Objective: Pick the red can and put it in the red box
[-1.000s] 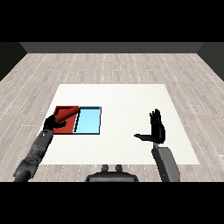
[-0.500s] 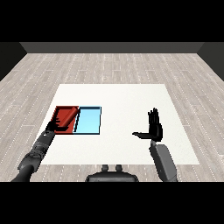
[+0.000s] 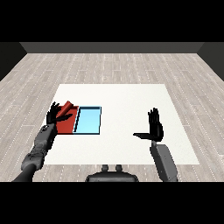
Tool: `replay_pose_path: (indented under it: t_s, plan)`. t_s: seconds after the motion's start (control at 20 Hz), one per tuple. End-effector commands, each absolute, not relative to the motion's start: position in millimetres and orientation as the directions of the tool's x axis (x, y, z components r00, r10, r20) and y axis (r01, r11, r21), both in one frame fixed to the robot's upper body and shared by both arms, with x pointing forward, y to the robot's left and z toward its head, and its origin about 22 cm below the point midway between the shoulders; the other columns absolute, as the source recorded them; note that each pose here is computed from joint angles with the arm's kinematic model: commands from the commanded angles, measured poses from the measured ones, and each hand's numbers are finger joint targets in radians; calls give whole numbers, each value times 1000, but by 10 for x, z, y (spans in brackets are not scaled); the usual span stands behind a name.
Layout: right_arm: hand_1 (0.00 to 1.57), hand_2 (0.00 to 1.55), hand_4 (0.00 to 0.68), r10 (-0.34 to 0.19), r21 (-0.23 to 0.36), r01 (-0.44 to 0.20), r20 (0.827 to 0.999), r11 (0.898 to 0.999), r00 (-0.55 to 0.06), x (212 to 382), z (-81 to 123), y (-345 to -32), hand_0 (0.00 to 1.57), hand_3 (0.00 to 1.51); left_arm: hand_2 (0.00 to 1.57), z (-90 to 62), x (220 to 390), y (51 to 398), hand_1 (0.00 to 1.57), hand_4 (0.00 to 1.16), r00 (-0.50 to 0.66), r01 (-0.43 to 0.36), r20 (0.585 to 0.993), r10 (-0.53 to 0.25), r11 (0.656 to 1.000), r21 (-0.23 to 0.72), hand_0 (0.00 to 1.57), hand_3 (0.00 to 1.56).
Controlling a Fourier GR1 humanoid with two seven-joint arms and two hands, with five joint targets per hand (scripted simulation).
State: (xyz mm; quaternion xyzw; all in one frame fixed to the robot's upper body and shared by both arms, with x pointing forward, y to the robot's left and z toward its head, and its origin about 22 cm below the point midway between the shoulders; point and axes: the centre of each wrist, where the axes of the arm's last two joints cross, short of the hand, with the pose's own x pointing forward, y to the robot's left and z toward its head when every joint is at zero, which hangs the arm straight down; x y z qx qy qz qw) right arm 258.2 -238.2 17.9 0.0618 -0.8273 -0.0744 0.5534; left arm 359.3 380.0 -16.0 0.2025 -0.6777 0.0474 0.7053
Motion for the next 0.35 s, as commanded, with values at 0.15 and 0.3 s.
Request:
replay_pose_path:
  t_s: [0.15, 0.3]
  plan:
    - [0, 0, 0, -163, 162, -35, 909, 986, -383, 2565, 185, -2440, 0, 0, 0, -163, 3757, 3020, 0, 0, -427, -91, 880, 206, 959, -269, 0, 0]
    - [0, 0, 0, -149, 136, -61, 910, 989, -387, 2470, -46, -2540, 0, 0, 0, -398, 3521, 2770, 0, 0, -444, -28, 860, 252, 955, -294, 0, 0]
